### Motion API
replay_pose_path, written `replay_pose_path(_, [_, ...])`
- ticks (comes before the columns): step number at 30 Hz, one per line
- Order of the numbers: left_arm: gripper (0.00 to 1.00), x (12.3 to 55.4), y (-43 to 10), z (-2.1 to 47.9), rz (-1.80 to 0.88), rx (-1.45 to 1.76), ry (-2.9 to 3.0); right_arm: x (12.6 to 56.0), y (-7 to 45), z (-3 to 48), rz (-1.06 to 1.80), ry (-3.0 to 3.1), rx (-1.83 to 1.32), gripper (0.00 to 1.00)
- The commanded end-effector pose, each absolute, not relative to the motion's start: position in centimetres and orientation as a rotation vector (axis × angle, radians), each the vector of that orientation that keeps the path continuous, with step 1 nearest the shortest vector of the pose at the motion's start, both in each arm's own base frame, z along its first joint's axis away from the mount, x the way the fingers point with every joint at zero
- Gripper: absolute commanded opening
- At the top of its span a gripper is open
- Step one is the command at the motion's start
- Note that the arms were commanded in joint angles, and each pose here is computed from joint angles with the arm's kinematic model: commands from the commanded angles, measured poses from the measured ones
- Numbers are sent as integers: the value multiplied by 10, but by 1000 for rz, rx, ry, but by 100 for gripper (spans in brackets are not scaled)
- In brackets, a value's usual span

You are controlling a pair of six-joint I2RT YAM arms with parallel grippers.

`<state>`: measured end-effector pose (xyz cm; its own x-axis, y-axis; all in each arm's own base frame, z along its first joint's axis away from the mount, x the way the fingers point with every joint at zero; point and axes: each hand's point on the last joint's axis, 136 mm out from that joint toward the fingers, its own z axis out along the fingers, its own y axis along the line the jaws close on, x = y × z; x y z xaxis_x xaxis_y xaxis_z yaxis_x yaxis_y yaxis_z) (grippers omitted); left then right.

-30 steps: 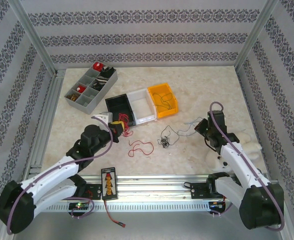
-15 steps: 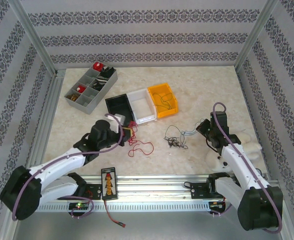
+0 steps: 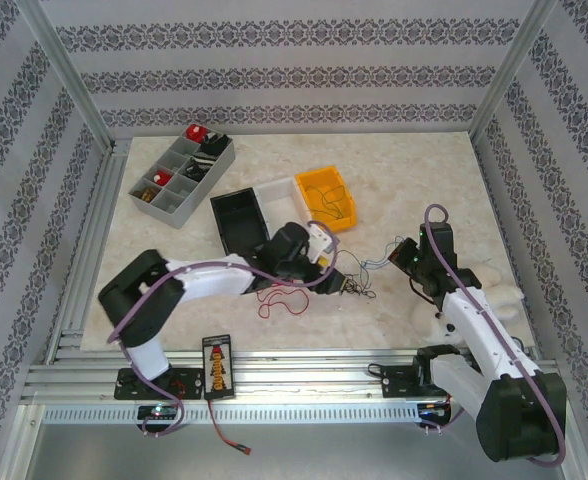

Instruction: Untangle the cables

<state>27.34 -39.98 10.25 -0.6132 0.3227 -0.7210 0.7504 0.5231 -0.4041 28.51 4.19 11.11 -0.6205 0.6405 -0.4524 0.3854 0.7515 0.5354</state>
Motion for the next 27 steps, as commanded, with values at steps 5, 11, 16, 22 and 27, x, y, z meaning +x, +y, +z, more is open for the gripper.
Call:
replay_pose_path(5, [81,278,-435,58,-835,1026,2255,284,53,123,569,2305,681,0])
replay_pose_path(11, [49,271,-439,22,-782,1060,2344,285,52,131,569,2285,667,1])
replay_pose_path(16, [11,272,-423,14,-747,986,2365,284,45,136,540,2267,678,1])
replay_pose_path(22, [0,281,-384,19,-727,825,2397,279,19,137,434,2236,760,1])
replay_pose_path(27, [0,295,-341,32,-711,660,2389,270,-3,136,336,2222,831,1])
